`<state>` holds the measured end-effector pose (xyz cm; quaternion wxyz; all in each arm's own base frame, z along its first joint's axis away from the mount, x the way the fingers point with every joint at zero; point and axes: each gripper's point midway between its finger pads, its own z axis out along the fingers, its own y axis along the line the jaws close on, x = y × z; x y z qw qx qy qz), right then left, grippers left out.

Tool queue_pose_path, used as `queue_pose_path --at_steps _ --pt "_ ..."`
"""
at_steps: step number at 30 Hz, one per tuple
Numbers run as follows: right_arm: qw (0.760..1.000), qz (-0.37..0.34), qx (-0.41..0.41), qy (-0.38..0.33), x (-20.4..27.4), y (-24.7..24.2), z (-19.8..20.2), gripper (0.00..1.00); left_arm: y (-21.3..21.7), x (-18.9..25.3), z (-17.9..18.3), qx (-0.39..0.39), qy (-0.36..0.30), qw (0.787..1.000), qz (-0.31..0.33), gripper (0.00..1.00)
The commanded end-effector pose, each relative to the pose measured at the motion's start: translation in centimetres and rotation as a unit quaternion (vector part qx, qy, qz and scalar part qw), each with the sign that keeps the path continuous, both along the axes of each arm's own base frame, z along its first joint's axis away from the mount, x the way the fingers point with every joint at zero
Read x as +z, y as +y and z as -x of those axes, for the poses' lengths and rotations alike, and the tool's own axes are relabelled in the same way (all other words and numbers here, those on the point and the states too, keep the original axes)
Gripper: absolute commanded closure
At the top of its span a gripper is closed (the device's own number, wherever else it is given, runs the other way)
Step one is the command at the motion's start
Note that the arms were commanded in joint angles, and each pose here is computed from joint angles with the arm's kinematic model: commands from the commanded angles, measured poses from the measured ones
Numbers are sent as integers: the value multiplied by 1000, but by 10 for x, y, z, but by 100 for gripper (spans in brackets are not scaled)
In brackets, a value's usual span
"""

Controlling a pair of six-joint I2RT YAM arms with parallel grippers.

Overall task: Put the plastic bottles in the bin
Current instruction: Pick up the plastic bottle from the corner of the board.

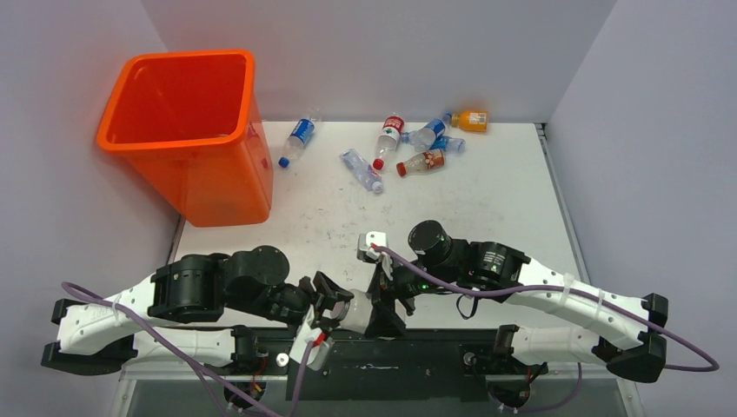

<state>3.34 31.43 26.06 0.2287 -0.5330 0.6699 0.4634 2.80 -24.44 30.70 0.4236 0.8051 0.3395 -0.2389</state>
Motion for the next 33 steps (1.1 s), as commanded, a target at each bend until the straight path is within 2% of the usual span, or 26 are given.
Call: queue_pose_path --at_steps 1,3,4,6,9,10,12,15,18,20,21,23,24,25,29,31,33 --pt "1000 -14 13 5 -1 10 2 7 -10 35 -1 -7 -18 997 70 100" --pt "1000 -8 16 9 -6 11 3 3 -11 35 -1 -7 -19 997 70 100" --pt "1000 -7 18 11 -8 11 3 4 -10 35 -2 -5 -20 997 69 100" --pt "1000 -12 20 10 -5 12 4 14 -9 35 -2 -3 -20 998 67 100" --pt "1000 -28 9 -3 3 12 0 36 -8 38 -6 7 -24 996 80 100" --pt "999 -37 0 -10 9 12 -3 41 -7 40 -9 19 -27 996 89 92" --pt "997 -61 -24 -29 22 11 -10 48 -6 41 -15 43 -26 992 115 50" --pt "987 -123 -81 -69 50 4 -26 53 -1 56 -32 113 -10 974 195 1" --pt "966 -198 -135 -94 75 -8 -37 56 10 76 -41 170 36 942 288 4" --pt "946 -254 -171 -108 89 -15 -46 57 16 90 -44 202 101 908 352 4" --pt "936 -273 -193 -109 90 -20 -51 56 19 97 -47 219 138 885 388 4" --pt "916 -309 -229 -116 92 -28 -61 55 27 121 -58 255 223 812 475 4" --pt "907 -324 -242 -117 93 -30 -65 55 27 122 -63 273 266 784 490 4" --pt "902 -330 -253 -116 86 -30 -68 55 21 120 -64 282 302 768 489 4" --pt "885 -370 -261 -111 88 -33 -70 56 -15 119 -66 304 416 715 474 4" --pt "880 -380 -261 -108 89 -33 -69 56 -27 123 -62 279 440 705 481 4" --pt "881 -385 -255 -105 91 -32 -67 56 -35 130 -55 251 451 708 481 4"
